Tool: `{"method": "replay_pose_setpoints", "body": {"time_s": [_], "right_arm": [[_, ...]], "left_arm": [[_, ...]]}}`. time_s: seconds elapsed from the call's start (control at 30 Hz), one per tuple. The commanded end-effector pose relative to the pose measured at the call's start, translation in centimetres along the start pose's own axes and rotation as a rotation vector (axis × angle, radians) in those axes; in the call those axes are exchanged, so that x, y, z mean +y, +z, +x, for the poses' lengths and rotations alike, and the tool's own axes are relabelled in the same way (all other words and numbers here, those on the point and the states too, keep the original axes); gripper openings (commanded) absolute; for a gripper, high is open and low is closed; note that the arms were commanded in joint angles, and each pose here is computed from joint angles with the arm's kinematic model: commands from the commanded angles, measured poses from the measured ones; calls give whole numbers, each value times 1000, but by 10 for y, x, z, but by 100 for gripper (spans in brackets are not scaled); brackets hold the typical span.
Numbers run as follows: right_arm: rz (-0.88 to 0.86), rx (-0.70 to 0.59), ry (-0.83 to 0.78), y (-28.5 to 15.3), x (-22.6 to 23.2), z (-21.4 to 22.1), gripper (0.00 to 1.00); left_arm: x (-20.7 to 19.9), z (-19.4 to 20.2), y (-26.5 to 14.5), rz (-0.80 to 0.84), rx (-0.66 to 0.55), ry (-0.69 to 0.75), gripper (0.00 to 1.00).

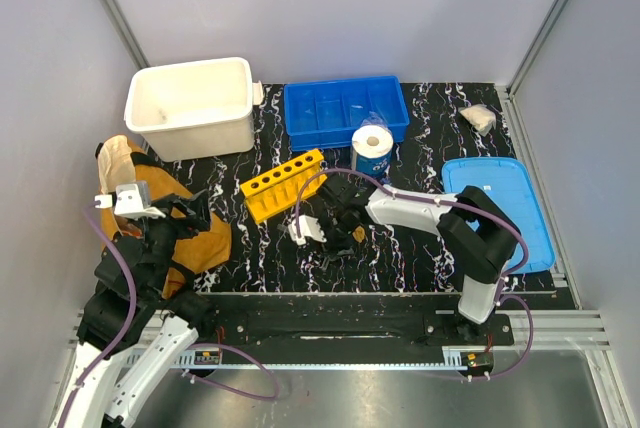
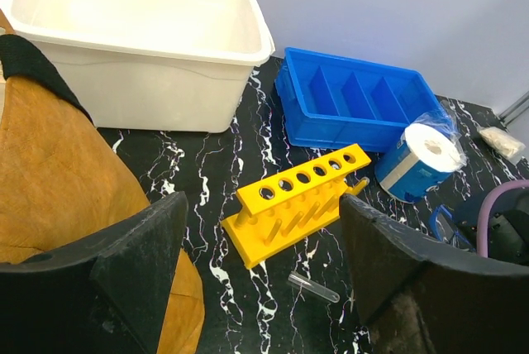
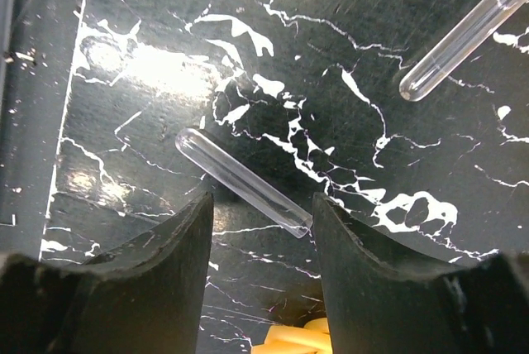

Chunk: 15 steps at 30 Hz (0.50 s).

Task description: Organize the chemistry lab equipment

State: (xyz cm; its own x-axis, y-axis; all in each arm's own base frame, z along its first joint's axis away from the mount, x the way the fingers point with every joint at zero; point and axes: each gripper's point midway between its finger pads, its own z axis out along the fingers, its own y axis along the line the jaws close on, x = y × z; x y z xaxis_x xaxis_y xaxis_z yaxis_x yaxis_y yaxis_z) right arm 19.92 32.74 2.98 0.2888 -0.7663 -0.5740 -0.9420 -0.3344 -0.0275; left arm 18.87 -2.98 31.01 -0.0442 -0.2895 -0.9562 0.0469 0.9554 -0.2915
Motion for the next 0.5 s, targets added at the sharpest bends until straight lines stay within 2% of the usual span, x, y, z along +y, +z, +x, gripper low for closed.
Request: {"method": "replay_pose_setpoints", "body": {"time_s": [0.0,0.33,0.47], "right_arm": [[37,26,-51,6,-10,9,56],[57,90,-8,25,-9,19,55],[52,113,4,26,-5,23,52]], "left_arm": [[0,-12,3,-14,-49,-28,79],[1,-14,1,-17,-61,-43,79],[-3,-9,4,-11,-38,-65,79]]}}
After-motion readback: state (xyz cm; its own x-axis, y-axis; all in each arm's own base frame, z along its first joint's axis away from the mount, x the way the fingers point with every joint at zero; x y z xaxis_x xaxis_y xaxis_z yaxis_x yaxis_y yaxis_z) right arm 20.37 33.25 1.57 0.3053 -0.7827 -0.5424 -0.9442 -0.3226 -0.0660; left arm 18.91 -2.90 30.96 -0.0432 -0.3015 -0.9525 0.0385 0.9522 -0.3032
